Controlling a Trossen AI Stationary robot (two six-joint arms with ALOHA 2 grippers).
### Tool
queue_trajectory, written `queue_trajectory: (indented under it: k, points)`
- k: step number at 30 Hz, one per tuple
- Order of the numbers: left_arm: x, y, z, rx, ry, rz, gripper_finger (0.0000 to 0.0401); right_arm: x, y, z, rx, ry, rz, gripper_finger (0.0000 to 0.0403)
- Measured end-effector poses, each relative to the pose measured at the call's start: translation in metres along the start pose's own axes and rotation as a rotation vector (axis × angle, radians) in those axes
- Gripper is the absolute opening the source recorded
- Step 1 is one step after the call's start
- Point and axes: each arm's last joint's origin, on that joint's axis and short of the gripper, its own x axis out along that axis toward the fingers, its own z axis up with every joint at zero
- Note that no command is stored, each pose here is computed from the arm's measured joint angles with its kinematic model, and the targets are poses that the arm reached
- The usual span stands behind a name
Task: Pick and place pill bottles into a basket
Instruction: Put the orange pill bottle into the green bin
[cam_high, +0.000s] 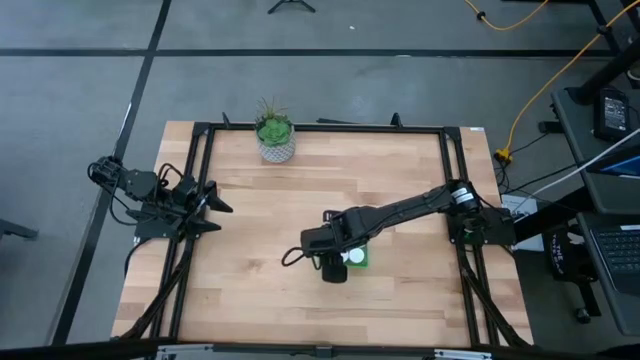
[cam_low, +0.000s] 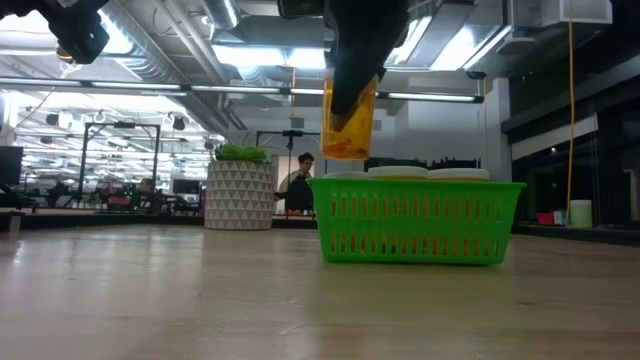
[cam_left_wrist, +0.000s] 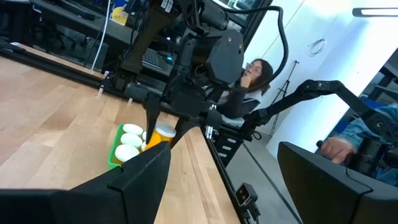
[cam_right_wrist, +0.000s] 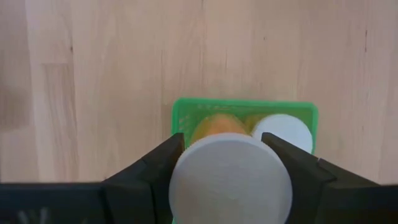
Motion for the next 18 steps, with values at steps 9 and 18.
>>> queue_trajectory:
  k: [9, 18]
  points:
    - [0.0, 0.0, 0.0, 0.001, 0.0, 0.0, 0.029, 0.013, 0.0, -0.004, 0.015, -0.002, 0.022, 0.0205]
    - [0.0, 0.0, 0.0, -0.002, 0.0, 0.0, 0.029, 0.014, 0.0, -0.004, 0.016, -0.002, 0.022, 0.0205]
